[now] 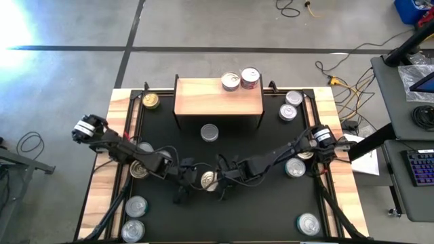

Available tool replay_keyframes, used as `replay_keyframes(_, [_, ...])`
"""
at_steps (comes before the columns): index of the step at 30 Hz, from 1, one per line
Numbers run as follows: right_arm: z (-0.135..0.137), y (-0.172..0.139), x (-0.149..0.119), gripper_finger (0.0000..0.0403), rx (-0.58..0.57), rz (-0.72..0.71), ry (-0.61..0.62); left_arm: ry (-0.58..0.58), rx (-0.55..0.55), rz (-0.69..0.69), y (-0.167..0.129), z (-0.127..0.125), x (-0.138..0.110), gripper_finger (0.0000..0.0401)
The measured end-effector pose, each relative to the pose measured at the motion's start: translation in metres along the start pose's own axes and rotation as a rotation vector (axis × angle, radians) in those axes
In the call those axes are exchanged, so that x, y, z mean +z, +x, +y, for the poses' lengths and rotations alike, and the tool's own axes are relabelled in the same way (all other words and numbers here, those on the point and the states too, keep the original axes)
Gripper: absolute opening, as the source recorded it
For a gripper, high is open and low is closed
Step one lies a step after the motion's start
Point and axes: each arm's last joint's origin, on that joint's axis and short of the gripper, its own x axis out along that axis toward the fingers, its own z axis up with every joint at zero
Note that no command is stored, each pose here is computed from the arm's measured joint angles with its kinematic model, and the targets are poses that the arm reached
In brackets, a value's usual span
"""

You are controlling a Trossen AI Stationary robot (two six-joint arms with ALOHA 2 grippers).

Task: Stack canned seafood by type on shelf
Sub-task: Stack the blue-pink tuna can on top of the other blue-pink tuna can on the shelf

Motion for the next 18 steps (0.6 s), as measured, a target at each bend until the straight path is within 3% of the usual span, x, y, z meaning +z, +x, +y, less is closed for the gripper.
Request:
replay_keyframes(10, [-0.012,-0.008,0.026,0.0009,-0.057,0.014,-0.035,0.034,-0.073,0.011,-0.011,-0.039,0.007,0.0331])
replay_keyframes(14, [-0.009,-0.014,0.020,0.0009,-0.079,0.066,-0.037,0.046,-0.043,0.084,-0.015,-0.038,-0.002,0.0331])
replay_keyframes(18, [0.004,-0.013,0.002,0.0009,-0.037,0.110,-0.016,0.060,0.074,0.069,-0.013,-0.025,-0.011,0.0331])
